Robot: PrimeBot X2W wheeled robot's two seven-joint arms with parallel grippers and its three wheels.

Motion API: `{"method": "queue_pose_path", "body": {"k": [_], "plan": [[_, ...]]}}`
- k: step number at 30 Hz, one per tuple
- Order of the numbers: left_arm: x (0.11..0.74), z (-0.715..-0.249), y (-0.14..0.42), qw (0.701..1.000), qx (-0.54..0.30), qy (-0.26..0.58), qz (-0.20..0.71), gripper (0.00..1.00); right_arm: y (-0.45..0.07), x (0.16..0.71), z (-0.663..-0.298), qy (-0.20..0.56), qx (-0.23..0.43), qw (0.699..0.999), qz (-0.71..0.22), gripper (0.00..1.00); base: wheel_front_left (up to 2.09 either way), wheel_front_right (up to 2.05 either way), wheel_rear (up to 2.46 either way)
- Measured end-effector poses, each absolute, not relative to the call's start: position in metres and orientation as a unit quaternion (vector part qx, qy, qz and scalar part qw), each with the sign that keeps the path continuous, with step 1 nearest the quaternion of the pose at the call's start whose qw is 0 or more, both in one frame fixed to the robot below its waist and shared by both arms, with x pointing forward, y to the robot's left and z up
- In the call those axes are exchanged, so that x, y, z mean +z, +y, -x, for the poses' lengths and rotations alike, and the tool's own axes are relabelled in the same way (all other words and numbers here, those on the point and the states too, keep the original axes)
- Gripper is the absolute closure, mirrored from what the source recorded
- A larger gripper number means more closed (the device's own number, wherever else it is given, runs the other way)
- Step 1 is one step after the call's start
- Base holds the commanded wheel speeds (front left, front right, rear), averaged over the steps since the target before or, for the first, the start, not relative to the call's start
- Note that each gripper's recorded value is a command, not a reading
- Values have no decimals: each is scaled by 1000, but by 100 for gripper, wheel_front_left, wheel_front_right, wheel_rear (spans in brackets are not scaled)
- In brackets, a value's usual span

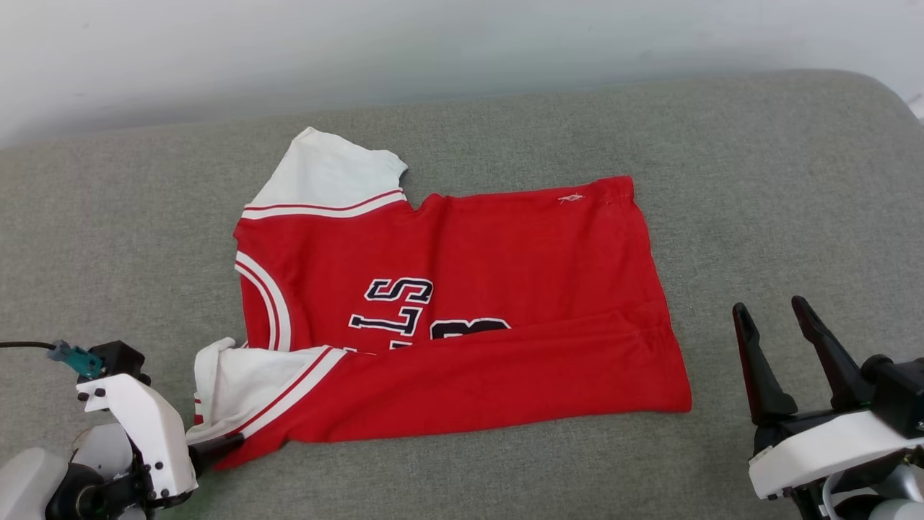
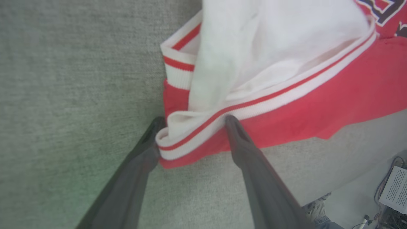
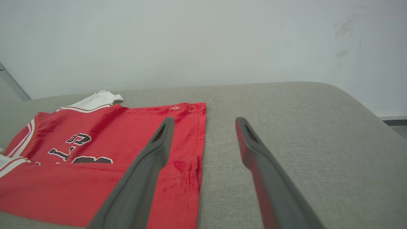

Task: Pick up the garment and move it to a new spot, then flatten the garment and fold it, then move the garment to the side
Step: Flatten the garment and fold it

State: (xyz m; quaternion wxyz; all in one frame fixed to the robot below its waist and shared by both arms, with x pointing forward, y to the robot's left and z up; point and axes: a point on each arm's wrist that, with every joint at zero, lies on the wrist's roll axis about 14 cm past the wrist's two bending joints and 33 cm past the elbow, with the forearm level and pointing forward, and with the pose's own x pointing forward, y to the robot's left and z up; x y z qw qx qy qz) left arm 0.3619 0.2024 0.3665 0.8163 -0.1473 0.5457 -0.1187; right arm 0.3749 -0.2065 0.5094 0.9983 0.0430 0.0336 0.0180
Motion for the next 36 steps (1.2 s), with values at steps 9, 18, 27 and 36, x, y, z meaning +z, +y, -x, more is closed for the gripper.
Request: {"method": "queue_pose_path", "body": {"k": [9,18,27,36], "plan": [[368,-359,190,819,-136,528,179,100,-223,499,-372,99,10,992,-77,0,0,0,0],[410,-382,198,874,-144,441,149,100,-220,441,-365,331,51,939,-78,0,0,0,0],[424,-392,195,888,-147,411,143,100,-177,397,-379,444,110,886,-77,0,0,0,0],[416,-390,198,885,-139,421,145,100,-161,365,-387,490,126,859,-84,86,0,0,0]]}}
